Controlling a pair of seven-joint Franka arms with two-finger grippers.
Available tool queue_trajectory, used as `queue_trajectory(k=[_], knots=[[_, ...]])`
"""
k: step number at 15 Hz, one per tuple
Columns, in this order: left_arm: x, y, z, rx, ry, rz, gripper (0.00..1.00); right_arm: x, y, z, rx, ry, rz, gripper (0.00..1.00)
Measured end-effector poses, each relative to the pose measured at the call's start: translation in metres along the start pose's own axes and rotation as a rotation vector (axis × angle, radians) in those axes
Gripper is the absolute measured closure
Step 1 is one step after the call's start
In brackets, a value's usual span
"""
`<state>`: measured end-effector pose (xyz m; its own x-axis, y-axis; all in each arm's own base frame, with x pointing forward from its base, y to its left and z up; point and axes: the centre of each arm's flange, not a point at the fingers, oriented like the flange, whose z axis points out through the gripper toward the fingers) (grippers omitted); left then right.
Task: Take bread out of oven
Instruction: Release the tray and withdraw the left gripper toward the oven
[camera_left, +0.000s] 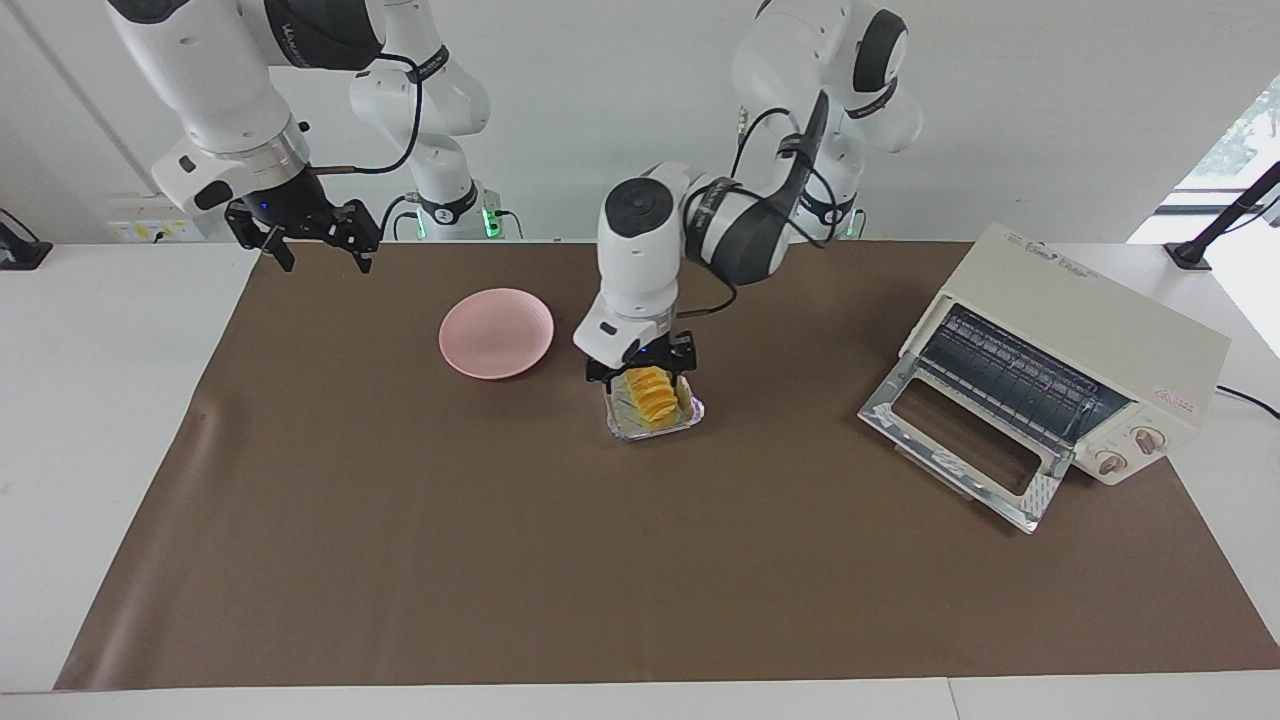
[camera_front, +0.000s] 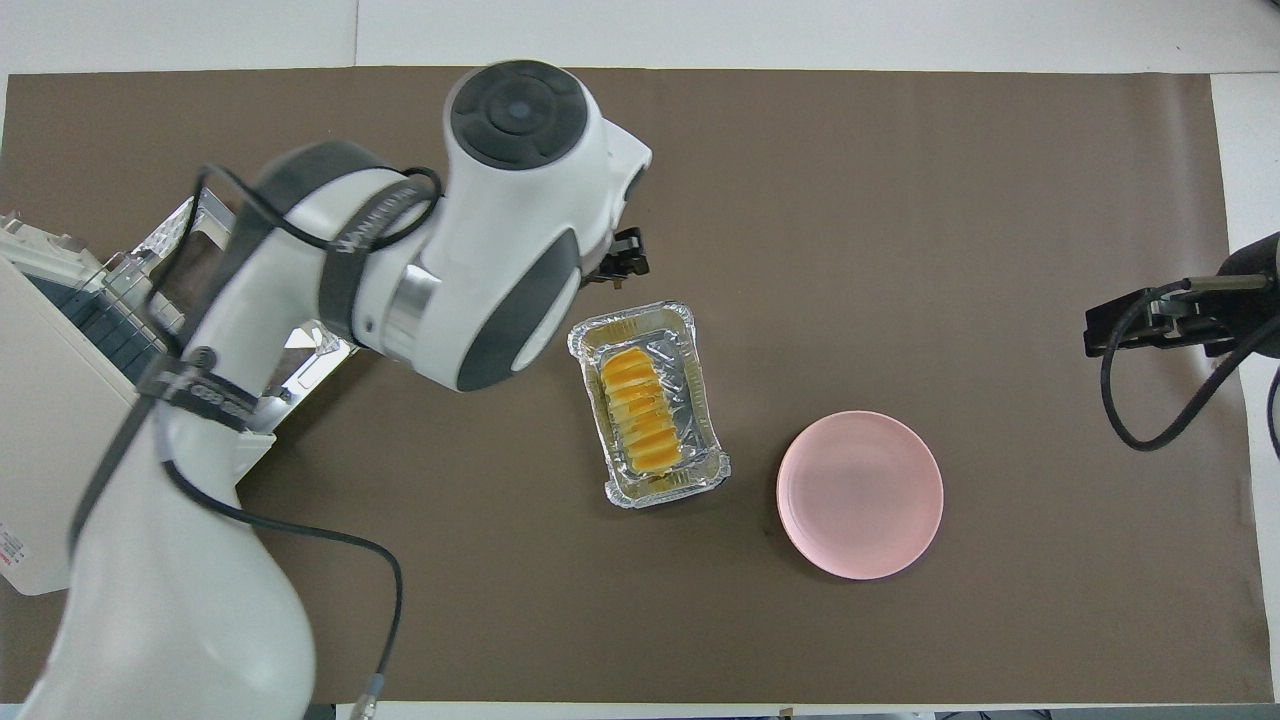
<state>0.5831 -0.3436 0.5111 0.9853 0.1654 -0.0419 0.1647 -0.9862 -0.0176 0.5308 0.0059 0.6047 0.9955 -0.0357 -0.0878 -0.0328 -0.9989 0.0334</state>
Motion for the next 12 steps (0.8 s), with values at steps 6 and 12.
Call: queue_trajectory(k=[6,12], knots=[[0.05,-0.204,-0.067,0.001,-0.122,0.16,0.0,0.0,0.0,0.0,0.0,0.0,0.0,0.0],[0.0,-0.285,-0.08,-0.023,-0.216,0.228,0.0,0.0,0.0,0.0,0.0,0.0,0.0,0.0]])
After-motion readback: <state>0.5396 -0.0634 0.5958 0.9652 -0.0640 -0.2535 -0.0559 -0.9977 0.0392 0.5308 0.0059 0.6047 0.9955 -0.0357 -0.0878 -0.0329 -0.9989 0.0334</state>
